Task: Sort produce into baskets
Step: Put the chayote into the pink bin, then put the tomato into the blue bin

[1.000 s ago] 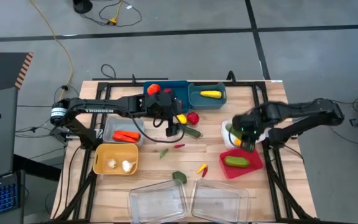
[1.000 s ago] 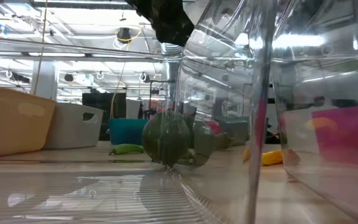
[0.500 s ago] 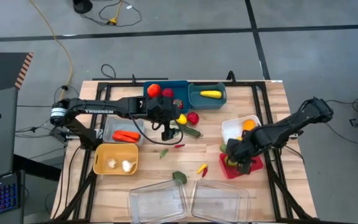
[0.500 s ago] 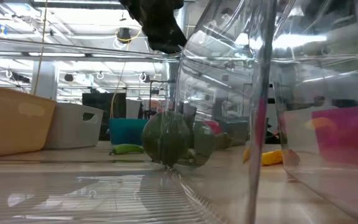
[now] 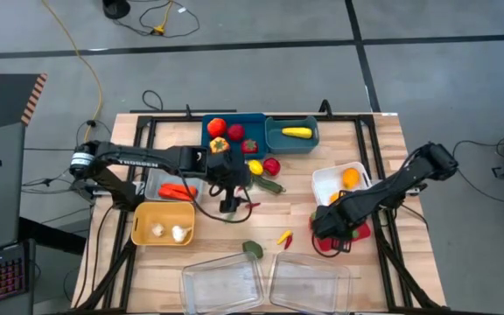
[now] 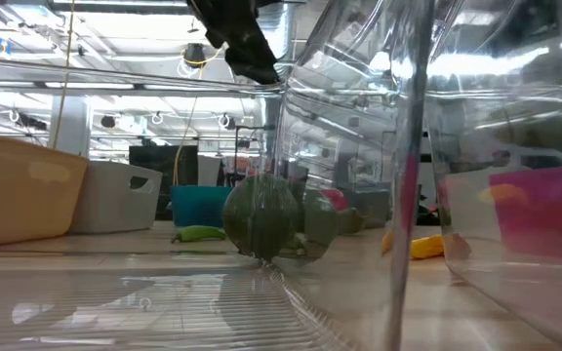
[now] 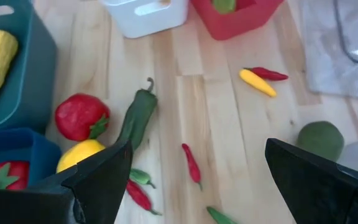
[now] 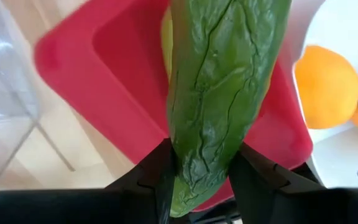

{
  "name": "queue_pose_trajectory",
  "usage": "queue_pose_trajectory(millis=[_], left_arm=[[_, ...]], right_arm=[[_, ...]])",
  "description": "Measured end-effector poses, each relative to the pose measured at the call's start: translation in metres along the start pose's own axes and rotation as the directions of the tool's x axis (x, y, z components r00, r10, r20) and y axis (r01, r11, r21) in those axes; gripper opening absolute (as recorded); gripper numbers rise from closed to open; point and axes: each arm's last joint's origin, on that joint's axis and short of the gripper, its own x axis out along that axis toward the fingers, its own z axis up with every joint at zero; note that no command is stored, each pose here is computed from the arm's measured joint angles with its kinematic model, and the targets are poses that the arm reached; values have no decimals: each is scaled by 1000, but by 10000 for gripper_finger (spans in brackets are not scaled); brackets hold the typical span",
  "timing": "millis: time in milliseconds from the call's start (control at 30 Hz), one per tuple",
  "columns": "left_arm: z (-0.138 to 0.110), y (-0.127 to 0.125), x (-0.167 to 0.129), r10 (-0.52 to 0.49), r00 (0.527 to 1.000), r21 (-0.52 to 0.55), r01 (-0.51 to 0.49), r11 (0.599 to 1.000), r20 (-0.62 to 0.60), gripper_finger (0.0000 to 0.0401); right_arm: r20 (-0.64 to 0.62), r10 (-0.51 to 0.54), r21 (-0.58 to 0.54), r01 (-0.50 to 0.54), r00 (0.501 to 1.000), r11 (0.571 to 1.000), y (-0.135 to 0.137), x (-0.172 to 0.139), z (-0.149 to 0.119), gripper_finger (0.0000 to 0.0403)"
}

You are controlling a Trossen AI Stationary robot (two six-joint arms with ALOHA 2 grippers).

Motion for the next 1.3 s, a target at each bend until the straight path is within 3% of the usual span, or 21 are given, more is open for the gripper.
queue_pose_trajectory(millis=[233, 600, 1067, 1300], left_arm=[[3, -16, 0, -34, 999, 29, 33, 999, 21, 353], [5, -22, 0, -42, 998, 42, 40, 998, 40, 353], [10, -21, 0, -6, 996, 40, 3, 999, 84, 353], [13, -20, 0, 35, 992, 21, -38, 999, 119, 353]], right_arm=[[-33, -28, 2, 29, 999, 1000, -2, 0, -3, 167], [-45, -38, 2, 38, 998, 999, -3, 1, -3, 253], [-81, -69, 6, 70, 994, 998, -10, -4, -11, 255], [21, 3, 45, -4, 1000, 999, -23, -29, -16, 255]])
